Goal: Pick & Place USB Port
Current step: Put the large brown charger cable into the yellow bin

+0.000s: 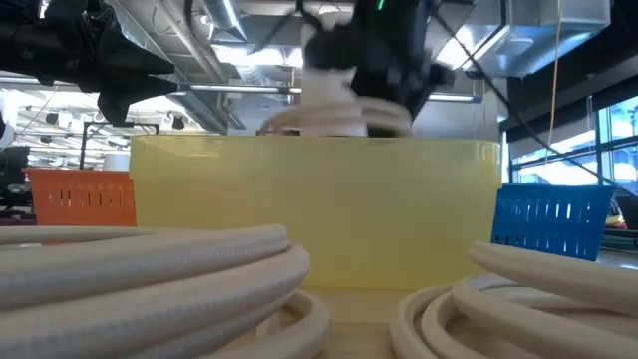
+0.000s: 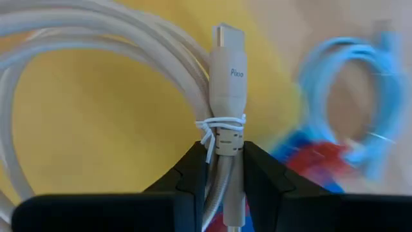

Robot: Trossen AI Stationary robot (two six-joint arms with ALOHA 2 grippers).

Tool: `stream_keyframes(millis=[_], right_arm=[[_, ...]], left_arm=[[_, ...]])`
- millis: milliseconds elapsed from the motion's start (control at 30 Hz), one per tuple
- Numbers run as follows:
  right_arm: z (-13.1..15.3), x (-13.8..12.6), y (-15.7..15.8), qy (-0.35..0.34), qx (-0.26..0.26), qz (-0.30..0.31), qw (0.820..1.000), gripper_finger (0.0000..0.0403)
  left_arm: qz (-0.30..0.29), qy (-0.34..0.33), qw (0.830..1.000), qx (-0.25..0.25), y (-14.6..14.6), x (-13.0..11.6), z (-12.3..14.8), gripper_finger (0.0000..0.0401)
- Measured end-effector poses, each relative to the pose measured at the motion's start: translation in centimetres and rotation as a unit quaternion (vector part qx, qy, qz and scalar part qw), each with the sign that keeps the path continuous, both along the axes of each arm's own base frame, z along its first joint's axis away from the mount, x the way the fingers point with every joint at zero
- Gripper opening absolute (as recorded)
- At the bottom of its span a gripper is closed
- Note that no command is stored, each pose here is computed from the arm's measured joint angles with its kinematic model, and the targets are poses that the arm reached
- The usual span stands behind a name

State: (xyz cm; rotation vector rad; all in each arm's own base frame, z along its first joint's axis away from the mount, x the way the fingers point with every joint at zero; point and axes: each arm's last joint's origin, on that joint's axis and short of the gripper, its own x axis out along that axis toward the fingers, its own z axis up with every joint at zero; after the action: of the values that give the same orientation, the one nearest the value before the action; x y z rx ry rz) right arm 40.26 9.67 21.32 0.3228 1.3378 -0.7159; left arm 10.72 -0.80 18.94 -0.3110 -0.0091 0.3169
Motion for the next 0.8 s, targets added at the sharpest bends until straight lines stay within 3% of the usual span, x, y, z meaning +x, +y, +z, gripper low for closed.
stream_keyframes(millis=[167,533,800], right_arm=[[-2.5,0.8,-1.8,-0.014,0.038,0.014,0.999,0.0075],[-5.4,0.9,-5.0,-0.021,0.054,0.015,0.998,0.0075],[-7.5,0.2,-5.5,-0.025,0.073,0.012,0.997,0.0075]], left_arm=[[0.000,0.000,1.000,0.000,0.0,0.0,0.0,0.0171],[0.000,0.001,1.000,0.001,0.0,0.0,0.0,0.0171],[0.000,0.001,1.000,0.001,0.0,0.0,0.0,0.0171]])
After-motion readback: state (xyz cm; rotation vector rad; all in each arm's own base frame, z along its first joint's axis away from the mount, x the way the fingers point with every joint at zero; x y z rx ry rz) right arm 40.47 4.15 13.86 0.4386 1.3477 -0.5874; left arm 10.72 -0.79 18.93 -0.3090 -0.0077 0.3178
